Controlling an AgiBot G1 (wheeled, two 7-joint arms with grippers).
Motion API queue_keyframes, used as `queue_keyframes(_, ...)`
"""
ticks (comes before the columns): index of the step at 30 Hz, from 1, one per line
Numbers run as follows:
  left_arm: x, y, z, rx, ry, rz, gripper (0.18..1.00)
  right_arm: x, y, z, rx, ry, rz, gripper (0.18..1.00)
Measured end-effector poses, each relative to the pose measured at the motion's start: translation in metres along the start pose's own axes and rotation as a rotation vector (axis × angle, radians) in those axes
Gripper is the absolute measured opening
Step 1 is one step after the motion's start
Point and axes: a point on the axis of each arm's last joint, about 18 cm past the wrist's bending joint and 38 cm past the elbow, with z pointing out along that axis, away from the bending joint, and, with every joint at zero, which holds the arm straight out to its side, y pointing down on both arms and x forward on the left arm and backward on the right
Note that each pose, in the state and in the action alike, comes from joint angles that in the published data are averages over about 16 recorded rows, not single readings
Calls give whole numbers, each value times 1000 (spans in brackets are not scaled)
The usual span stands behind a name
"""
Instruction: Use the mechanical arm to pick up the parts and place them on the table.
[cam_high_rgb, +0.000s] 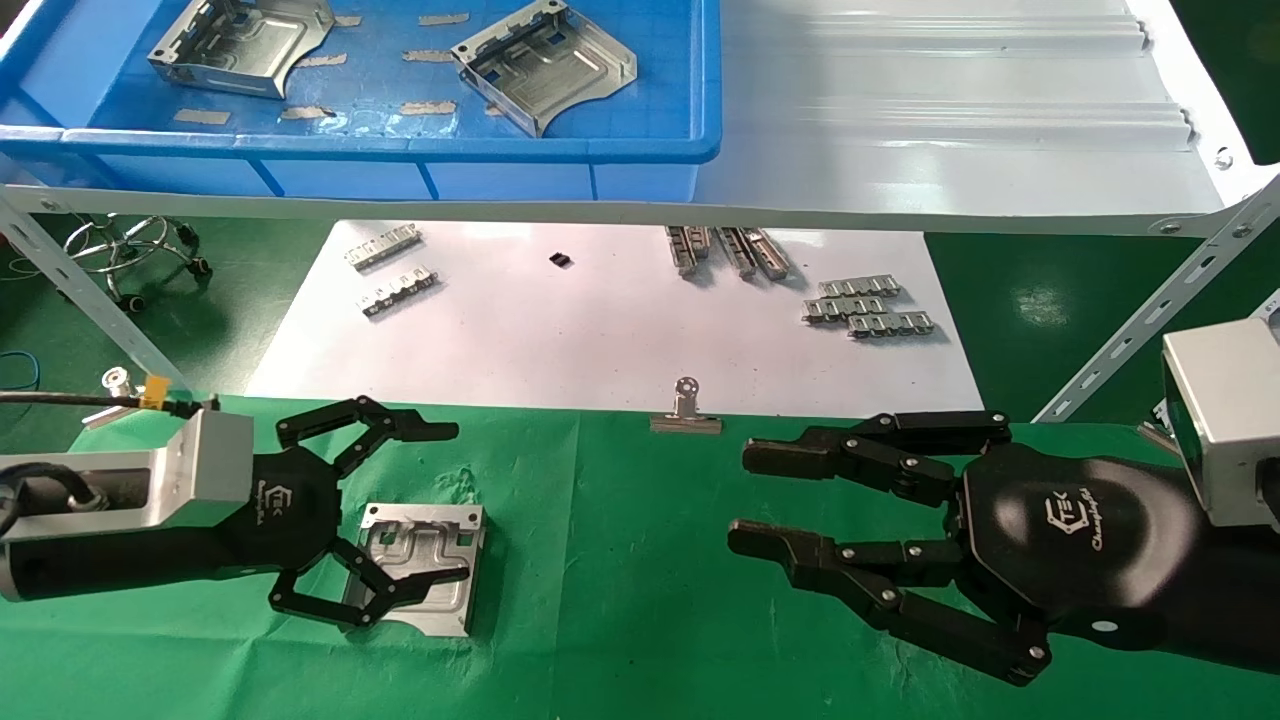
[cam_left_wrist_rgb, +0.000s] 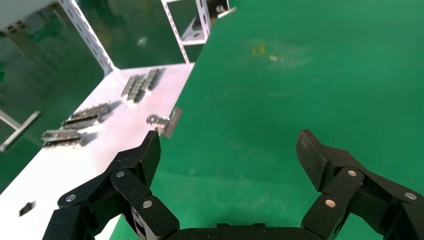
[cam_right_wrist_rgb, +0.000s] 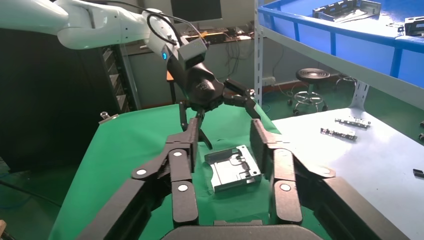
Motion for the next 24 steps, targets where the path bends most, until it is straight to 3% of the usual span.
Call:
queue_keyframes(18,22,-50,-7,144,15,-143,1001,0,0,0,0,0,0,795)
queue_keyframes(24,32,-68,-11,182,33,-187,1001,0,0,0,0,0,0,894)
